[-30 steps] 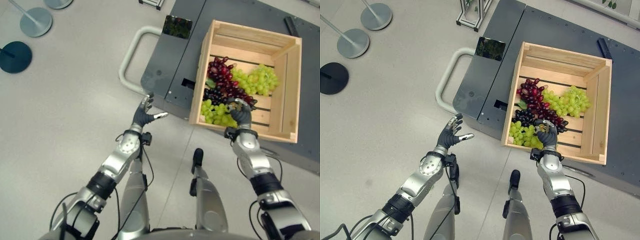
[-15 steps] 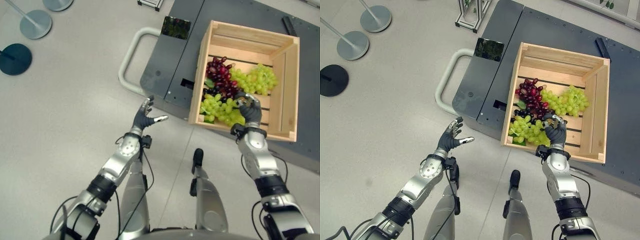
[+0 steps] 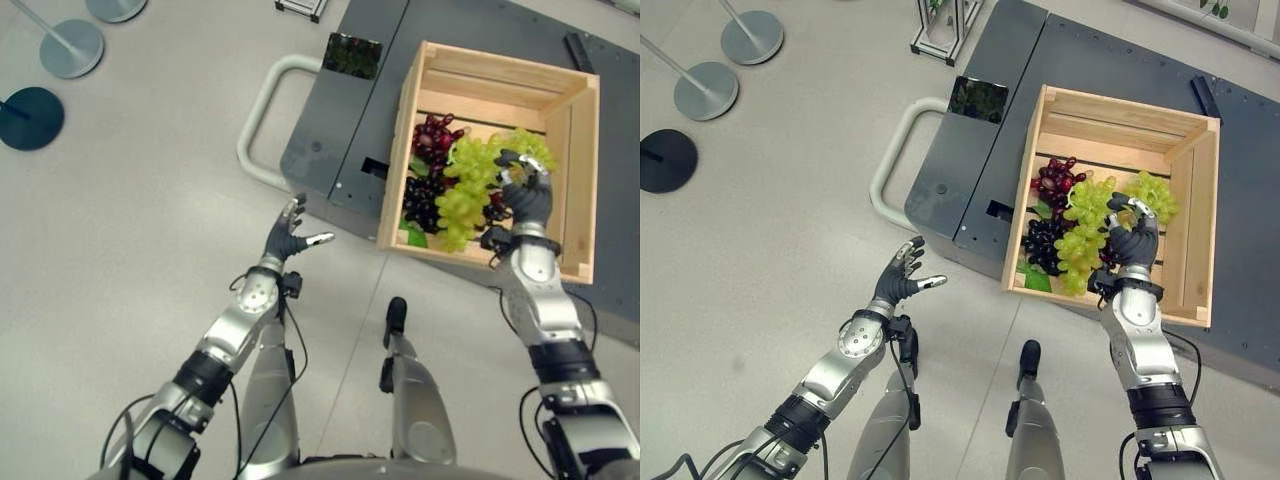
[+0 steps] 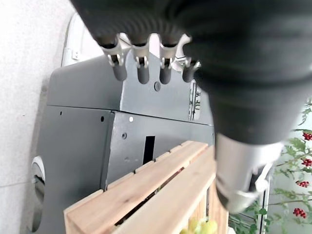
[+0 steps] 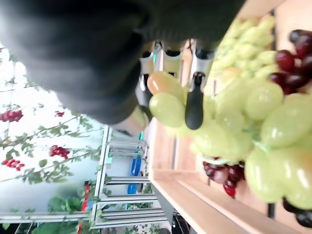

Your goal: Pick up the fruits from the basket on one side to the basket on the other side

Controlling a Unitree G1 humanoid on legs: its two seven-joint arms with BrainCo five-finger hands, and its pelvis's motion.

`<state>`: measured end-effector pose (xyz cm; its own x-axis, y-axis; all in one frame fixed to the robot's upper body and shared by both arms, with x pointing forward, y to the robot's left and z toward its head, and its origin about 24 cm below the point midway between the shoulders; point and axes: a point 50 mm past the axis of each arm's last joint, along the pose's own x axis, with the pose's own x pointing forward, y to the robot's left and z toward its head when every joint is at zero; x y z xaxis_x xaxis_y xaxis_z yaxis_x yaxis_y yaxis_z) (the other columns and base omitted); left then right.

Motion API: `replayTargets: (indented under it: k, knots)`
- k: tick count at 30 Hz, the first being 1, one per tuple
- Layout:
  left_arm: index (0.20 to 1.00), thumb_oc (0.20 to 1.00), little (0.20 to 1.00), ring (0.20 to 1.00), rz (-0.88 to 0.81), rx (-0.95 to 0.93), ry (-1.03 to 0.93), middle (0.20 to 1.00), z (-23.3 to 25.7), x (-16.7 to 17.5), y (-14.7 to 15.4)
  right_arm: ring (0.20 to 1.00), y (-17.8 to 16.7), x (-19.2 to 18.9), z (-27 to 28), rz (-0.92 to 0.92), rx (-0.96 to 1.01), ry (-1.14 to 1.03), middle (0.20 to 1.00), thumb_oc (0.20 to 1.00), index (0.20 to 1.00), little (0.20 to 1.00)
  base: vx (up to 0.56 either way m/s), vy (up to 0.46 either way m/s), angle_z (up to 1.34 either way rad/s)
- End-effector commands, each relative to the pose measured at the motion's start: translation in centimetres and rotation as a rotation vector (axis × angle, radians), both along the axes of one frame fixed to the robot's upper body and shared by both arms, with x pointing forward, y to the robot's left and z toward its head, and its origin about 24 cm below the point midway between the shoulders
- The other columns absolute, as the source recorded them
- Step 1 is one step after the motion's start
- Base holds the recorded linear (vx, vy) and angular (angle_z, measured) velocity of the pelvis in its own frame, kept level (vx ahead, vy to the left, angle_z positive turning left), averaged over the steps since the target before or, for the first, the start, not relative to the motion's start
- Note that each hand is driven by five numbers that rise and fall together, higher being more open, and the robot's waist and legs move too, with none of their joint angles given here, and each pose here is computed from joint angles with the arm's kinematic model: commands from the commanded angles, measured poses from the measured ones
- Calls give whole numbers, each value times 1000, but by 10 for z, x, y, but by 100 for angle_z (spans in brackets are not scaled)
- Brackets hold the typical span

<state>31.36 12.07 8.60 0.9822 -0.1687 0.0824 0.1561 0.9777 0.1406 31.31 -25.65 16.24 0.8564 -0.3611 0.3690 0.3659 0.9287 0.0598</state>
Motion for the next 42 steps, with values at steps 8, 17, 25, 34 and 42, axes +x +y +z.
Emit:
replayTargets:
  k: [8,17,25,34,42]
  knots:
    - [1000,1000,1000,1000,-85,-83,-163,1000,45,12,-28,200,21,-4,104,140,-170,-347,200,200,200,200,0,0,0]
    - [1000,1000,1000,1000,-191,-127,-138,1000,61,26,-64,200,60,15,123,285,-219,-332,200,200,200,200,0,0,-1]
    - [1000,1000,1000,1000,-202,-159,-162,1000,80,35,-80,200,95,23,138,409,-266,-339,200,200,200,200,2,-2,-2]
    - [1000,1000,1000,1000,-202,-325,-50,1000,73,39,-95,200,129,32,130,506,-215,-299,200,200,200,200,0,0,0]
    - [1000,1000,1000,1000,-189,-382,-34,1000,81,44,-108,200,166,36,120,615,-153,-264,200,200,200,200,0,0,0]
